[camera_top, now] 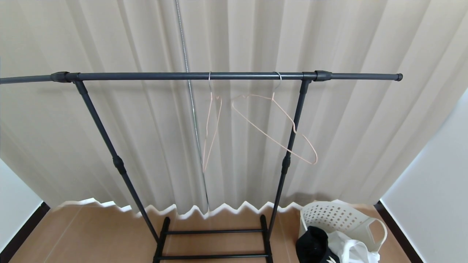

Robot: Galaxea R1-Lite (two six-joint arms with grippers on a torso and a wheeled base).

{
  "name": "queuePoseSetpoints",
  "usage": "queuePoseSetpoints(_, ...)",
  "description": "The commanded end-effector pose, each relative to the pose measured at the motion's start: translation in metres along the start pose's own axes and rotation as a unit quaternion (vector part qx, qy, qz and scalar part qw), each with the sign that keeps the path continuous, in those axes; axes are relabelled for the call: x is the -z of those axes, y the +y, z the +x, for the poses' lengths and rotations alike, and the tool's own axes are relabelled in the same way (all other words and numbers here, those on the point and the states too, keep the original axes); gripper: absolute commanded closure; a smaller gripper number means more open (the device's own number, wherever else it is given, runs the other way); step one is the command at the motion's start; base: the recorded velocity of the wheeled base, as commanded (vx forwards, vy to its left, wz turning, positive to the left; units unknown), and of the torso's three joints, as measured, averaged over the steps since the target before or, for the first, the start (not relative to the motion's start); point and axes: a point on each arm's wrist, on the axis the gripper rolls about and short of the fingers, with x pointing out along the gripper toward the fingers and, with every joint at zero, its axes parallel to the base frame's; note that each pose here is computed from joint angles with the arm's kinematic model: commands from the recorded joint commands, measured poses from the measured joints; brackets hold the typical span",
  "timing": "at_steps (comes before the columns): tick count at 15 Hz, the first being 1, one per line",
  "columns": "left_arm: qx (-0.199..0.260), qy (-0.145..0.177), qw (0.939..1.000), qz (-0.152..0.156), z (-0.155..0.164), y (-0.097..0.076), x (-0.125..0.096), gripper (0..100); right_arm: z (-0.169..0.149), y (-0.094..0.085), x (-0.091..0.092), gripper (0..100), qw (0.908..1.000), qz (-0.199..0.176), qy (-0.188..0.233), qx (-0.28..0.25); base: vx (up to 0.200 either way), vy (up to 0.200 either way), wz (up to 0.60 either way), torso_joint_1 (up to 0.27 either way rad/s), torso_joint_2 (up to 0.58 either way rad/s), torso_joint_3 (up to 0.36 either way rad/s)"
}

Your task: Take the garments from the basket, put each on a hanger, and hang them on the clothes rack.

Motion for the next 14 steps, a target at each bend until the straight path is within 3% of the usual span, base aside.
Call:
queuePoseSetpoints(1, 0.0, 0.001, 1.0, 0.0, 0.0001, 0.0, -0.0001, 0, 0.0, 0.0, 0.0, 0, 1.0, 0.0, 0.0, 0.0, 0.0, 0.0, 0.0, -0.139, 0.36, 0.212)
queuePoseSetpoints(8, -0.001, 0.0, 1.0, 0.0, 0.0001, 0.0, -0.0001, 0, -0.0001, 0.0, -0.0004, 0, 1.0, -0.001, -0.001, -0.001, 0.0, 0.0, 0.0, -0.159, 0.39, 0.229)
queuePoseSetpoints(14, -0.001, 0.0, 1.0, 0.0, 0.0001, 0.0, -0.0001, 0, 0.0, 0.0, 0.0, 0, 1.0, 0.0, 0.0, -0.001, 0.0, 0.0, 0.0, -0.2, 0.53, 0.333)
